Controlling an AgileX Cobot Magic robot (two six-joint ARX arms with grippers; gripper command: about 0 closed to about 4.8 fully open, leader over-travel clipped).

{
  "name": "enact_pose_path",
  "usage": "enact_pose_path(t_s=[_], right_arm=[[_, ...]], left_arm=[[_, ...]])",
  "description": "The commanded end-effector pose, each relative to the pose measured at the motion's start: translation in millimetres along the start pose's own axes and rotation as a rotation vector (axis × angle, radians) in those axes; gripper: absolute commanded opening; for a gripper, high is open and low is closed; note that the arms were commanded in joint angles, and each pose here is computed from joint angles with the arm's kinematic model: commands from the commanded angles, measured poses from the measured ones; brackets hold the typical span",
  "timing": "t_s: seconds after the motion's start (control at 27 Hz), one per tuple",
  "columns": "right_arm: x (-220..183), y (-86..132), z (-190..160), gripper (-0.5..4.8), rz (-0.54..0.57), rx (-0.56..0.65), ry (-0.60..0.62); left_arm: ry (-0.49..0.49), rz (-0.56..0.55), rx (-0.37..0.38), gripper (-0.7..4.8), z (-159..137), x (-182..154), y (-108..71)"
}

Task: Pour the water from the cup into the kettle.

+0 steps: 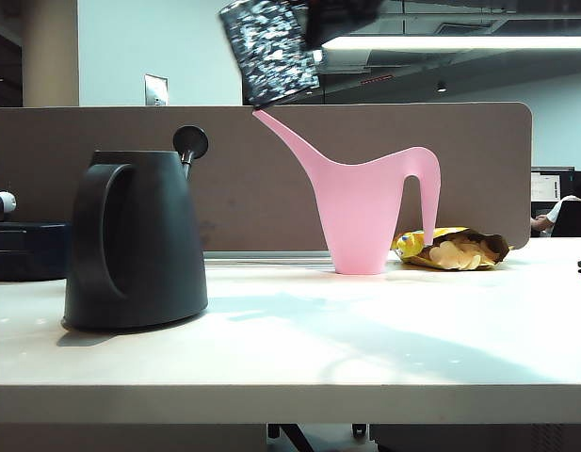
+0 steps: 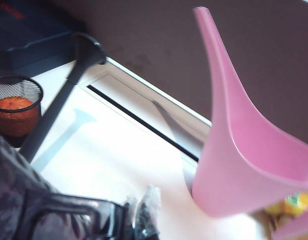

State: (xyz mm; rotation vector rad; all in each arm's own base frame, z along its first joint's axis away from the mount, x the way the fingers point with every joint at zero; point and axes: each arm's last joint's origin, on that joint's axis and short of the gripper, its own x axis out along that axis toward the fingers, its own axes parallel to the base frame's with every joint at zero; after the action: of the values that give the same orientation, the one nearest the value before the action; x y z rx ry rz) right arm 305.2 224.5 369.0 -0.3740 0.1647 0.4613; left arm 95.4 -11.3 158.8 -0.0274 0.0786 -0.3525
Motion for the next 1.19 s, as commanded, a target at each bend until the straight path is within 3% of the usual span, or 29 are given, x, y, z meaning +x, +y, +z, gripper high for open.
enact_pose_path(t_s=[0.04,0.56,0.67,1.19], right_arm=[[7.1,12.4,15.5,-0.09,-0.022,-0.076,-0.026],[47.5,64.0,16.1,-0.09,-0.015,-0.399,0.026],[48.9,76.1,14.5,-0.09,-0.025,-0.514,0.037],[46.9,78.3,22.7,-0.09,-0.064,-0.639,-0.015]], left_arm=[[-0.007,0.0,0.007,-0.05,1.2,-0.1,-0.1],[-0.008,0.001,0.007,-0.05,1.2,-0.1,-0.1],[-0.007,0.001,0.007,-0.05,1.2,-0.1,0.0],[-0.008,0.001,0.007,-0.05,1.3,-0.1,0.0]])
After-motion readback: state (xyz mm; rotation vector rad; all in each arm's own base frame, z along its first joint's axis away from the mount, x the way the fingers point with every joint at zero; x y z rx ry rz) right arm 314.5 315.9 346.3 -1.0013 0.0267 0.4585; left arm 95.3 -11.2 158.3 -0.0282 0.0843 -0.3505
